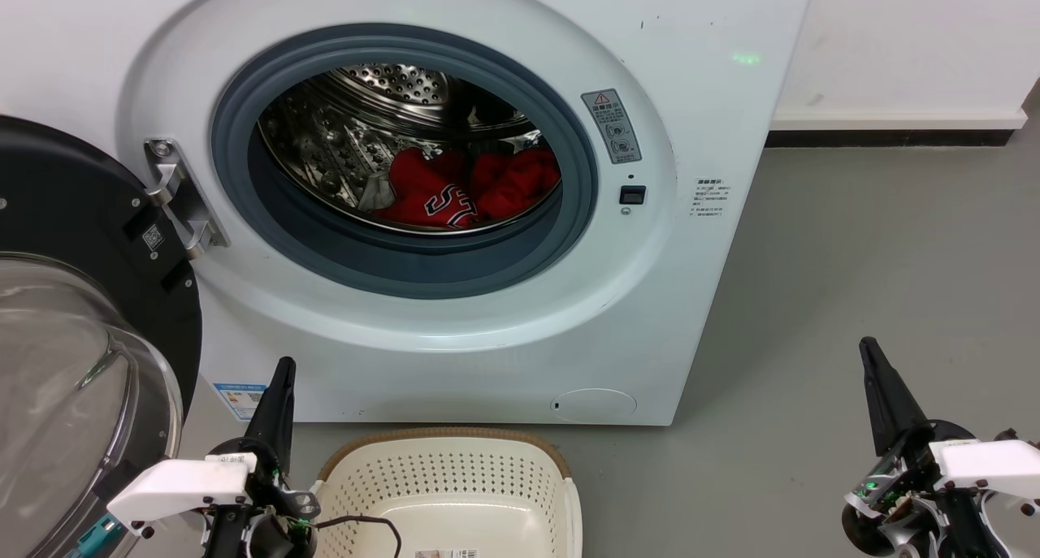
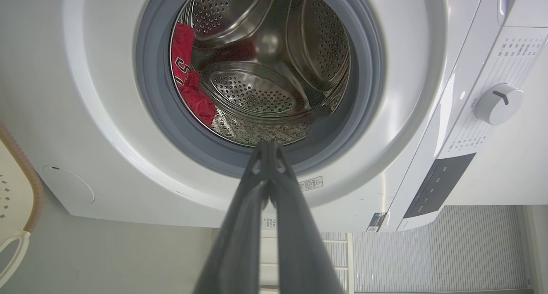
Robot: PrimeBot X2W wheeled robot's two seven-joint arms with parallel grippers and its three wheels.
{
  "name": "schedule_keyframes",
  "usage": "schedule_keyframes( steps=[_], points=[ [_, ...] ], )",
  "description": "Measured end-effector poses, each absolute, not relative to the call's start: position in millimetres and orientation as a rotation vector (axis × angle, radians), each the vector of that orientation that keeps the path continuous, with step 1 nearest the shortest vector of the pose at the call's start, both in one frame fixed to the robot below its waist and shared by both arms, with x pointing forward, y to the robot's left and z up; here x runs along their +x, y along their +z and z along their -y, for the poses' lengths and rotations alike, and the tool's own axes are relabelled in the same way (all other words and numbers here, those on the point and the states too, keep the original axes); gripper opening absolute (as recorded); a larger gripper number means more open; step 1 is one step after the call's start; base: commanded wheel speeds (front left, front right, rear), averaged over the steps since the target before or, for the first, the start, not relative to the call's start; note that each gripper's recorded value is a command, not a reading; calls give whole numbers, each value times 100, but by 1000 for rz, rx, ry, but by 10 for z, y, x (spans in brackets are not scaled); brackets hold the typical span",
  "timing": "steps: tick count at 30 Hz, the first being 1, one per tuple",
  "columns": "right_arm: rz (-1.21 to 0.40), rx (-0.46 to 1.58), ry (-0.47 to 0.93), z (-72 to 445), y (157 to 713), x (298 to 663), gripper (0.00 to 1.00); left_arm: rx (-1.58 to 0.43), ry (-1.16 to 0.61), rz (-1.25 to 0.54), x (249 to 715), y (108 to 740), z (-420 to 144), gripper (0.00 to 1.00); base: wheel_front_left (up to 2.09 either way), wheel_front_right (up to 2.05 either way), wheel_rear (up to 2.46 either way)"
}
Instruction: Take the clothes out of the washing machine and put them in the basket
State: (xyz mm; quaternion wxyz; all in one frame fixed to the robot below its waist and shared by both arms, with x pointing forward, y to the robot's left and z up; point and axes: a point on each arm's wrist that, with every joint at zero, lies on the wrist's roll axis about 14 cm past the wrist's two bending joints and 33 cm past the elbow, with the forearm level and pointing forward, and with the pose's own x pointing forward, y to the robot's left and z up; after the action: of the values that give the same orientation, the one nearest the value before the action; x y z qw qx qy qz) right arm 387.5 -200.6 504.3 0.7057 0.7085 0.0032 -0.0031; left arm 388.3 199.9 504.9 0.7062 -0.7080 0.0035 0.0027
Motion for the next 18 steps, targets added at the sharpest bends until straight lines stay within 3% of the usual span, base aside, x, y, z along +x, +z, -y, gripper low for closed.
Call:
schedule_keyframes(
  steps=[18],
  points=[
    [-7, 1575, -7, 2005, 5043, 3875, 0, -1573, 6, -8, 3883, 5049, -2000, 0, 0, 0, 0]
  ],
)
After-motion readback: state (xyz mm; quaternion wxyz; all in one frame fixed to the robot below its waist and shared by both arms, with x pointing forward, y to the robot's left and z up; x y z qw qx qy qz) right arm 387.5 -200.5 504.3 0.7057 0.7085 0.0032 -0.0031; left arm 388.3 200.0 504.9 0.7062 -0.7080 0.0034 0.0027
